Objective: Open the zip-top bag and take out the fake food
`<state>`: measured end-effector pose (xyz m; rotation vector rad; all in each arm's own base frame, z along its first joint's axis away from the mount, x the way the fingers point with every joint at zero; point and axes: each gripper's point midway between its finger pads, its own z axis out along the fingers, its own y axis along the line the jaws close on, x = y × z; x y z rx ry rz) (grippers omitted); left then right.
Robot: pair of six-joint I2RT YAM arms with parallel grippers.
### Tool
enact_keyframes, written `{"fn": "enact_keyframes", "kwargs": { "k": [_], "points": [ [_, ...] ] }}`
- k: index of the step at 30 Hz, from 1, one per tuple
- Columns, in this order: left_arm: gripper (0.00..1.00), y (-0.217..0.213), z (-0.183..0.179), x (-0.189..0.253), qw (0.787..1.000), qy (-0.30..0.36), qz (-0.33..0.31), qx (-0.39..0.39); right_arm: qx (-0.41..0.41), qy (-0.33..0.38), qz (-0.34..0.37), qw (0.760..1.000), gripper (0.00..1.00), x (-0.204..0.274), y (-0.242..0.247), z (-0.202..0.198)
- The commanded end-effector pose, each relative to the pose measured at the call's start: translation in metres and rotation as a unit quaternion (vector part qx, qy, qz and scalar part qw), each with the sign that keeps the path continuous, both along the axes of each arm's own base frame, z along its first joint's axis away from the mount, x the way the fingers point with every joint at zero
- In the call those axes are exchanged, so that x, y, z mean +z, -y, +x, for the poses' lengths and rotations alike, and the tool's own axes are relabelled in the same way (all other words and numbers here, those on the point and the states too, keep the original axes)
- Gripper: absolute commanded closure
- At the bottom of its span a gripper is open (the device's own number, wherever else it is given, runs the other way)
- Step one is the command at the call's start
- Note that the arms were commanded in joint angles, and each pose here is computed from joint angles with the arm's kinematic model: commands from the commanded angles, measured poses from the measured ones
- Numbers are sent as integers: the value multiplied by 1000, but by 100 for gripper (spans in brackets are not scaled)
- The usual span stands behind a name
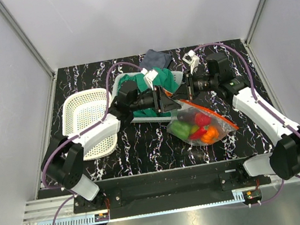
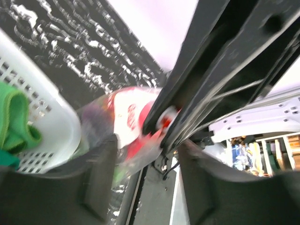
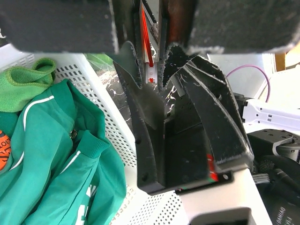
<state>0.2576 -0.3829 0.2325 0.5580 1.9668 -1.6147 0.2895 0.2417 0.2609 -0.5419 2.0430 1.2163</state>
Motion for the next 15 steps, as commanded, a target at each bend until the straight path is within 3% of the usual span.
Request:
{"fn": "enact_keyframes", "kwargs": {
  "k": [1,2,6,10,15],
  "points": [
    [55,10,3,38,997,32,-62,-23,14,17,13,1000,98,14,-3,-8],
    [68,10,3,40,997,33,-65,-25,14,15,12,1000,97,14,-3,-9],
    [90,10,5,35,998,32,-56,-22,4,18,7,1000,80,14,-1,-8],
    [100,8,6,32,998,36,-52,-20,1,15,3,1000,73,11,1,-9],
    [100,7,5,29,998,36,-49,-18,2,16,-1,1000,71,10,2,-11]
  ]
}}
